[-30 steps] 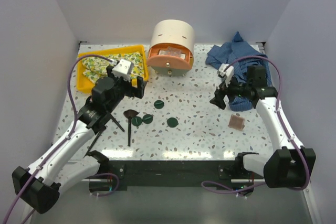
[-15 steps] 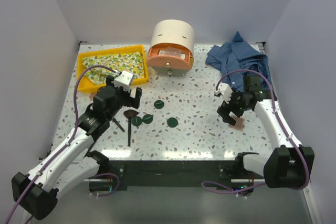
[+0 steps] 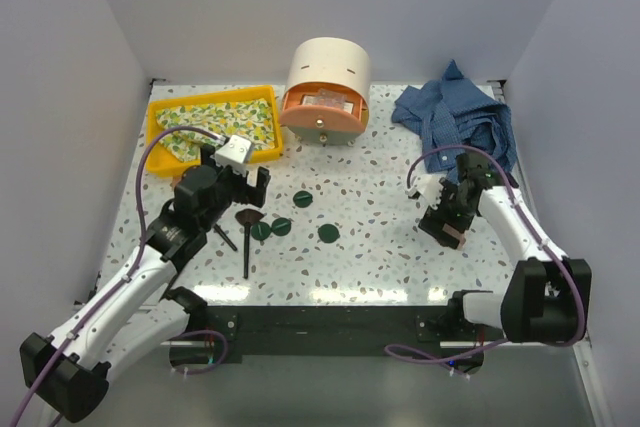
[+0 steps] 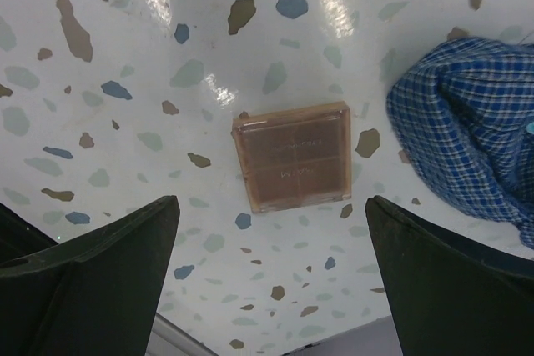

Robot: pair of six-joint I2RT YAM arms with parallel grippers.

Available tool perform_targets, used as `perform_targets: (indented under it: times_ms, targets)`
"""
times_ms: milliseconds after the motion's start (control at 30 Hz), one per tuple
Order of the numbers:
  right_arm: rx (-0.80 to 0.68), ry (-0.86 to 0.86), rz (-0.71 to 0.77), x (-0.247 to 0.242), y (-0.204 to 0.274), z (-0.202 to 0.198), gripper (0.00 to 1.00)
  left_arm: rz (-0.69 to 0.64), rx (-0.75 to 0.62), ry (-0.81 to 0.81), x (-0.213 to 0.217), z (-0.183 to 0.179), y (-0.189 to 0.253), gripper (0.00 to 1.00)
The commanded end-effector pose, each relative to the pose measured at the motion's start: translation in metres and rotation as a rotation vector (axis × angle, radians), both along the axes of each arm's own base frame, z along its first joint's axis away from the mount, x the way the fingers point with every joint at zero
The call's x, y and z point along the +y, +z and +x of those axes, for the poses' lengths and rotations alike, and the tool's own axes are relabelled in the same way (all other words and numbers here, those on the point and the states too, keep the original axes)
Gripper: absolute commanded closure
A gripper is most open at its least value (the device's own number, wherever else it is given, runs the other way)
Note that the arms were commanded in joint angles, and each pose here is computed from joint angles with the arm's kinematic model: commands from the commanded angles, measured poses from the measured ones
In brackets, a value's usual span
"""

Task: Organize the makeup
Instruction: Pick up the makeup from the center of the board.

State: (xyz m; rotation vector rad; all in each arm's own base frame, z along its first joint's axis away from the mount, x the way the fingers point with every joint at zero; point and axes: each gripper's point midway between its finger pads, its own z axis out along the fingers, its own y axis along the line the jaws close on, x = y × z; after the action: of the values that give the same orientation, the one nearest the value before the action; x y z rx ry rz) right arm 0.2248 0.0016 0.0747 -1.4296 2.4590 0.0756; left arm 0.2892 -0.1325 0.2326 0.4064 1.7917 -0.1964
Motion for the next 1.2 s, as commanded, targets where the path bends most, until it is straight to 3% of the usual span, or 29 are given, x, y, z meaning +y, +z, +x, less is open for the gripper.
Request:
perform_targets:
  times_ms: [0, 600, 967, 1167]
  targets:
    - [0.052, 0.025, -0.137, -0.025, -0.025, -0.004, 0.01, -0.010, -0.055, -0.009, 0.001, 0.001, 0.017, 0.00]
    - [0.131, 0.011, -0.180, -0.042, -0.070, 0.014, 0.01, 0.000, -0.048, -0.001, 0.002, 0.002, 0.014, 0.00]
    - [0.021, 0.024, -0.112, -0.029, -0.035, 0.030, 0.02, 0.005, -0.040, 0.000, 0.002, 0.003, 0.011, 0.00]
    - [0.063, 0.022, -0.079, -0.024, -0.038, 0.023, 0.01, 0.005, -0.040, 0.002, 0.002, 0.003, 0.011, 0.00]
